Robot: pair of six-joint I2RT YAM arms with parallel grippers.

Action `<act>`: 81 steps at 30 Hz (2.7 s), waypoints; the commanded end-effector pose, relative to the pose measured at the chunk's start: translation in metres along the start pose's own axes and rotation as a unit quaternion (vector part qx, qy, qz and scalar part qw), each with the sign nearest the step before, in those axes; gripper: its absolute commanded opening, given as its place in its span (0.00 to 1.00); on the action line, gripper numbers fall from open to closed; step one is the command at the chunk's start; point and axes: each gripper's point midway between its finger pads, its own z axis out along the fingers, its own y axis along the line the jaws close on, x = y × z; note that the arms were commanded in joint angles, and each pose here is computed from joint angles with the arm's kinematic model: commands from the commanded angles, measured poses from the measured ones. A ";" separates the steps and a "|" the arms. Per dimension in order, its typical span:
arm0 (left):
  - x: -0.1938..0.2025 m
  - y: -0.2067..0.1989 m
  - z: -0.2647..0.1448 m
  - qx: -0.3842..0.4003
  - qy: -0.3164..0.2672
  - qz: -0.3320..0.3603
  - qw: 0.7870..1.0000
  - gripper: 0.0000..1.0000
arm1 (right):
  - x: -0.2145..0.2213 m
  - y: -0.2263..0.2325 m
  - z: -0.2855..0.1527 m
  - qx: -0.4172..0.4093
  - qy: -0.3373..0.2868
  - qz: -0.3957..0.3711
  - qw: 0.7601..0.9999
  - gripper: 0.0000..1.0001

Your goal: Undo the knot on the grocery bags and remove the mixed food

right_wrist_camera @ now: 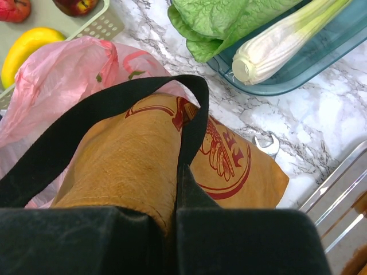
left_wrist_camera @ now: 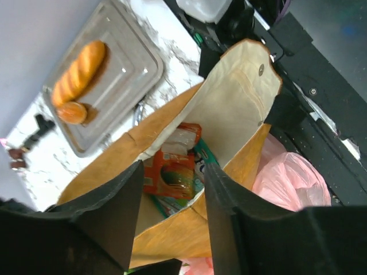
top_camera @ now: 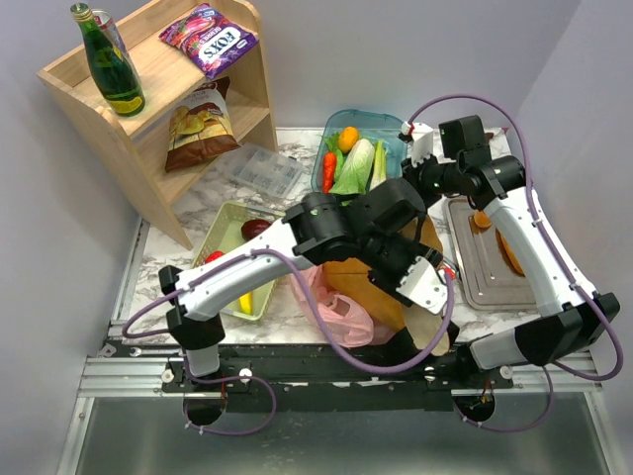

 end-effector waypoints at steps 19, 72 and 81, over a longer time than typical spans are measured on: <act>0.217 -0.067 -0.044 -0.070 0.296 -0.175 0.936 0.07 | 0.071 0.038 -0.045 -0.068 0.049 -0.093 0.992 0.03; 0.190 0.014 0.146 -0.052 0.155 0.272 0.948 0.87 | 0.097 0.059 -0.025 -0.115 0.069 0.021 0.991 0.01; 0.260 -0.011 0.190 0.041 0.179 0.258 0.949 0.83 | 0.096 0.055 -0.021 -0.109 0.074 0.022 0.991 0.01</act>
